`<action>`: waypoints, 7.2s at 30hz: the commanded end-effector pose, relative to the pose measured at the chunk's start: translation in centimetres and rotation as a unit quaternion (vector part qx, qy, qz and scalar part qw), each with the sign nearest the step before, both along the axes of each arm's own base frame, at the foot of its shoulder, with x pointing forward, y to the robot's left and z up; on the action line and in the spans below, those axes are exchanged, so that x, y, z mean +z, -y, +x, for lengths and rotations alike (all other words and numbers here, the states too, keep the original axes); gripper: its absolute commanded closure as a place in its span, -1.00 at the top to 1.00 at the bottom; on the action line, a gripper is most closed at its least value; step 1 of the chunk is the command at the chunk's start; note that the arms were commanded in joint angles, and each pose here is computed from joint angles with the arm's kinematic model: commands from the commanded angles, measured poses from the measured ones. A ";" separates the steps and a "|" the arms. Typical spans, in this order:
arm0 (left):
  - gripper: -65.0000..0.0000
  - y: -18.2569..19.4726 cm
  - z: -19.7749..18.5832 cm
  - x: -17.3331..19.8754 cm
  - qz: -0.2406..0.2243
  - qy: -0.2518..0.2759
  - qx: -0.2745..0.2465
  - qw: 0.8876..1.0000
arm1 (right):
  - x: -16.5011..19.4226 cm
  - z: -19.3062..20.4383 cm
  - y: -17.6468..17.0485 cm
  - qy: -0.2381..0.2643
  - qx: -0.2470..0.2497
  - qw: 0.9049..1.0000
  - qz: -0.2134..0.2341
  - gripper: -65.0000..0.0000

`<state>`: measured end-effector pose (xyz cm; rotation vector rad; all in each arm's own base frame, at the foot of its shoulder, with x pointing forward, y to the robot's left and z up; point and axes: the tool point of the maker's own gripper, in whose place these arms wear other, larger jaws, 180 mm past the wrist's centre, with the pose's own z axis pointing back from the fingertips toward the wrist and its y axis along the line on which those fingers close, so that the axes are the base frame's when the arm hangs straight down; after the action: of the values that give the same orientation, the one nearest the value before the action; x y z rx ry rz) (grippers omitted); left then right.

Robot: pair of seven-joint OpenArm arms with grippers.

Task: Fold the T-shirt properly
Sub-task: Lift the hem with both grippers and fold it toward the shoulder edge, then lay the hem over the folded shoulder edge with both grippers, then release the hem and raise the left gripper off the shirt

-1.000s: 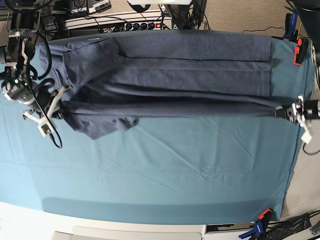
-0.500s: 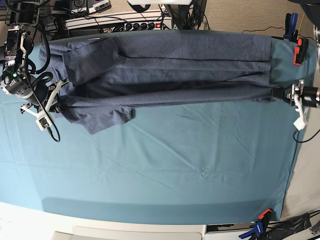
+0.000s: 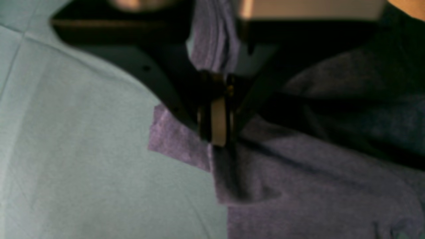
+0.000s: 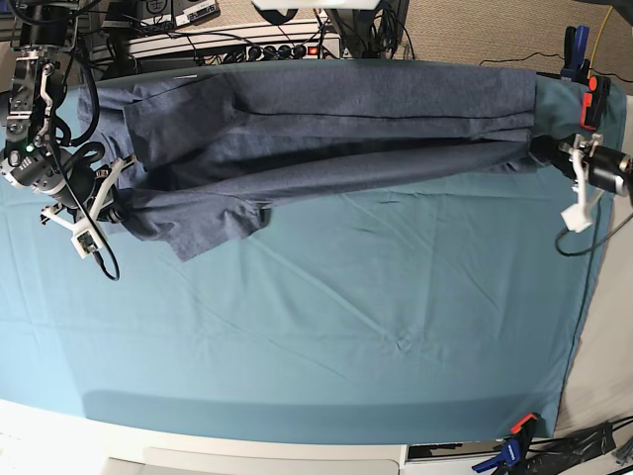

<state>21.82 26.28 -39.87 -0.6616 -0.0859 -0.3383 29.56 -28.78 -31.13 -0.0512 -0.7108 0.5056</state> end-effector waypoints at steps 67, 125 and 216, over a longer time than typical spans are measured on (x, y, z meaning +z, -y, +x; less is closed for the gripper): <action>-1.00 -1.1 12.1 16.1 -0.006 0.300 0.016 0.954 | 7.3 -1.3 1.3 0.082 0.012 0.995 -0.058 -1.00; -1.00 -1.6 -0.2 4.8 0.008 0.096 0.009 0.995 | 0.7 -11.2 2.8 -0.047 -0.105 0.993 0.017 -1.00; -1.00 4.2 -3.8 1.3 -0.081 0.066 0.076 0.992 | 1.7 -9.6 3.3 0.004 -0.126 0.992 0.015 -0.19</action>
<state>17.12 21.64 -39.75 -0.7928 -0.2588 -0.2060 19.24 -31.84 -30.68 -0.0970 -0.6657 0.2382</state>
